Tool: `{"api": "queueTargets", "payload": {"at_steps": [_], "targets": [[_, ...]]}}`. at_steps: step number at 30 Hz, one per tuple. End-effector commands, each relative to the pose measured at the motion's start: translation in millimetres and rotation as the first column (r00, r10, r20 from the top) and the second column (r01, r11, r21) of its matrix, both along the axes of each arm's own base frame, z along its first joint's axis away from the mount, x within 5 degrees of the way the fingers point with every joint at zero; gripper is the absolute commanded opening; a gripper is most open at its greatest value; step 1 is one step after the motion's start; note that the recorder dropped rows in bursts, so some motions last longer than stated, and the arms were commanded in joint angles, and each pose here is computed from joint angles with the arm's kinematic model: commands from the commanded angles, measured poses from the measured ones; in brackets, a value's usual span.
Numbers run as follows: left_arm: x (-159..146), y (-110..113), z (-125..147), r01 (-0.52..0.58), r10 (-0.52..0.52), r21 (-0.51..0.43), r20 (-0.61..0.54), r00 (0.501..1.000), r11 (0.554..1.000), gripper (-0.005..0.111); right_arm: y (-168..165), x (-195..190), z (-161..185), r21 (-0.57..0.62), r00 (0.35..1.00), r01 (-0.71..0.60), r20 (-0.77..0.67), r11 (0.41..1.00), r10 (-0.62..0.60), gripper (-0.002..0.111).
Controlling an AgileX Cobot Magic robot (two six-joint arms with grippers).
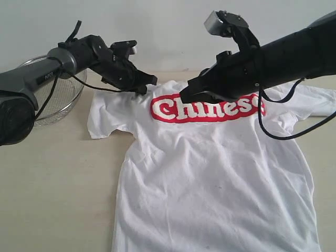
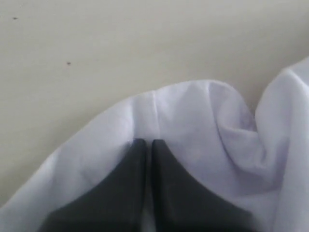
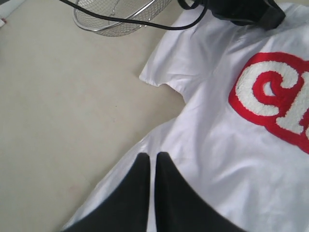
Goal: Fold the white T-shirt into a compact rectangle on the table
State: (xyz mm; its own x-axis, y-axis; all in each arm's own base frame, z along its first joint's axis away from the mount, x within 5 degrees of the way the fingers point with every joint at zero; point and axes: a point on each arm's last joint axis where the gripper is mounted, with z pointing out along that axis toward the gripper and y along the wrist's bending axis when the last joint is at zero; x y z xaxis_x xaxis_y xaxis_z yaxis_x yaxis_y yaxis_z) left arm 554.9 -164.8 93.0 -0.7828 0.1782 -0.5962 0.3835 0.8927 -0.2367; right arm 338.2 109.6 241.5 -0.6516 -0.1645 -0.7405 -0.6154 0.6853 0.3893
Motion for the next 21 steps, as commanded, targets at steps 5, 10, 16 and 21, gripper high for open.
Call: {"api": "queueTargets", "payload": {"at_steps": [5, 10, 16, 21], "targets": [[3.5, 8.2, -9.5, -0.108, 0.109, 0.024, -0.015, 0.994, 0.994, 0.004, -0.8, -2.1, 2.1, -0.012, 1.0, -0.009, 0.01, 1.0, 0.009, 0.0], [5.8, 9.1, -4.9, -0.158, 0.158, -0.011, -0.016, 0.987, 0.987, 0.004, -0.8, -2.1, 2.1, -0.012, 1.0, -0.009, 0.01, 1.0, 0.009, 0.0], [5.0, 1.6, 15.0, -0.137, 0.136, -0.126, -0.019, 0.991, 0.983, 0.004, -0.8, -2.1, 1.9, -0.014, 1.0, -0.01, 0.01, 1.0, 0.01, 0.0], [2.4, 0.7, 34.2, -0.064, 0.065, -0.147, 0.002, 0.998, 0.987, 0.004, -1.0, -2.0, 1.8, -0.017, 1.0, -0.009, 0.011, 1.0, 0.009, 0.0]]}}
